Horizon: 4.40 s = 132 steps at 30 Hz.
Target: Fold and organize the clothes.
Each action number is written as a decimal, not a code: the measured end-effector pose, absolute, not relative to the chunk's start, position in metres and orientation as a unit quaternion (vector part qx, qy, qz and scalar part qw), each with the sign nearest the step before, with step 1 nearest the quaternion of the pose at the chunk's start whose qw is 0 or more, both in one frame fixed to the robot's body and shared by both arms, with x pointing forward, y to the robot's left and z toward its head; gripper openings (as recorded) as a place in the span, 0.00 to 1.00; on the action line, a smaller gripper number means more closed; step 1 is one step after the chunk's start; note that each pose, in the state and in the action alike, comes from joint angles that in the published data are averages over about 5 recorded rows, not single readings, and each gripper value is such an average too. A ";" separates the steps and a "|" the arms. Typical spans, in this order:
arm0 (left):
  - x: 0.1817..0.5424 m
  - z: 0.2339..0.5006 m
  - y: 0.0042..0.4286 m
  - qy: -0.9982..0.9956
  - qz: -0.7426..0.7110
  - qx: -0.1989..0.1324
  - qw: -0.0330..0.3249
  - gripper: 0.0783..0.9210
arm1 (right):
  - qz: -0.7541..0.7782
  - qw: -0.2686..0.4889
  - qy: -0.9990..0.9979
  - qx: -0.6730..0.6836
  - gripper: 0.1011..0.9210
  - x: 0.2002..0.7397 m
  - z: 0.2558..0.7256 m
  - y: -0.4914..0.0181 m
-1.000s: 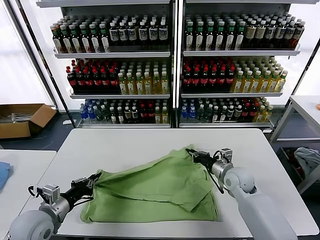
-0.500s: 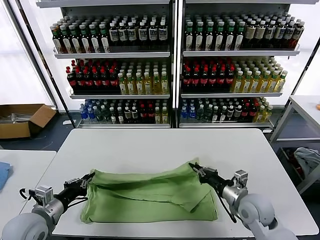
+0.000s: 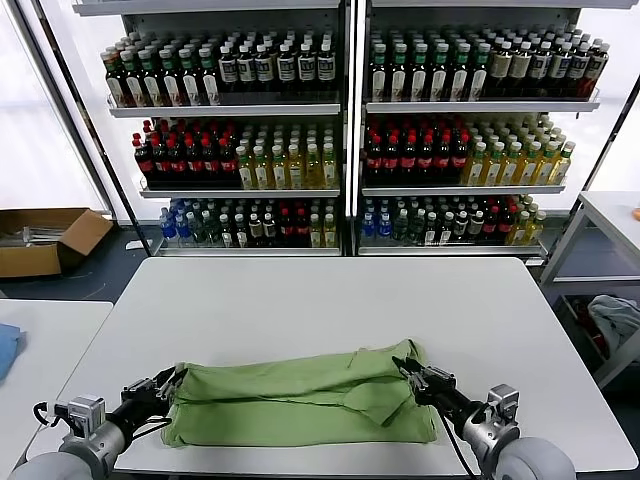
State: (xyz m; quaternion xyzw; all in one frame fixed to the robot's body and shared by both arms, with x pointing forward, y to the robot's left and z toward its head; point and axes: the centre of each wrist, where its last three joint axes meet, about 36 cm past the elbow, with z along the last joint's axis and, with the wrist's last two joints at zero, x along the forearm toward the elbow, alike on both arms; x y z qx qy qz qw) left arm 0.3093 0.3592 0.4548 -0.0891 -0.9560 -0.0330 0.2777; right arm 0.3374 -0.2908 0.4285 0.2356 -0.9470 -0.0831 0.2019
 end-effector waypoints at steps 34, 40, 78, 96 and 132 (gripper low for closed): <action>0.279 0.400 0.295 -0.951 0.048 0.056 0.302 0.74 | -0.009 0.079 -0.994 0.073 0.88 0.277 0.449 -0.369; 0.275 0.394 0.283 -0.949 0.061 0.058 0.305 0.53 | -0.004 0.069 -0.995 0.072 0.88 0.273 0.459 -0.369; 0.335 0.486 0.441 -0.981 -0.014 0.077 0.180 0.02 | -0.004 0.037 -0.996 0.087 0.88 0.283 0.477 -0.359; 0.322 0.502 0.332 -0.983 0.044 -0.085 0.157 0.02 | -0.013 0.034 -0.994 0.104 0.88 0.279 0.480 -0.336; 0.304 0.426 0.210 -0.925 0.185 -0.208 0.260 0.44 | -0.021 0.044 -0.992 0.113 0.88 0.268 0.470 -0.318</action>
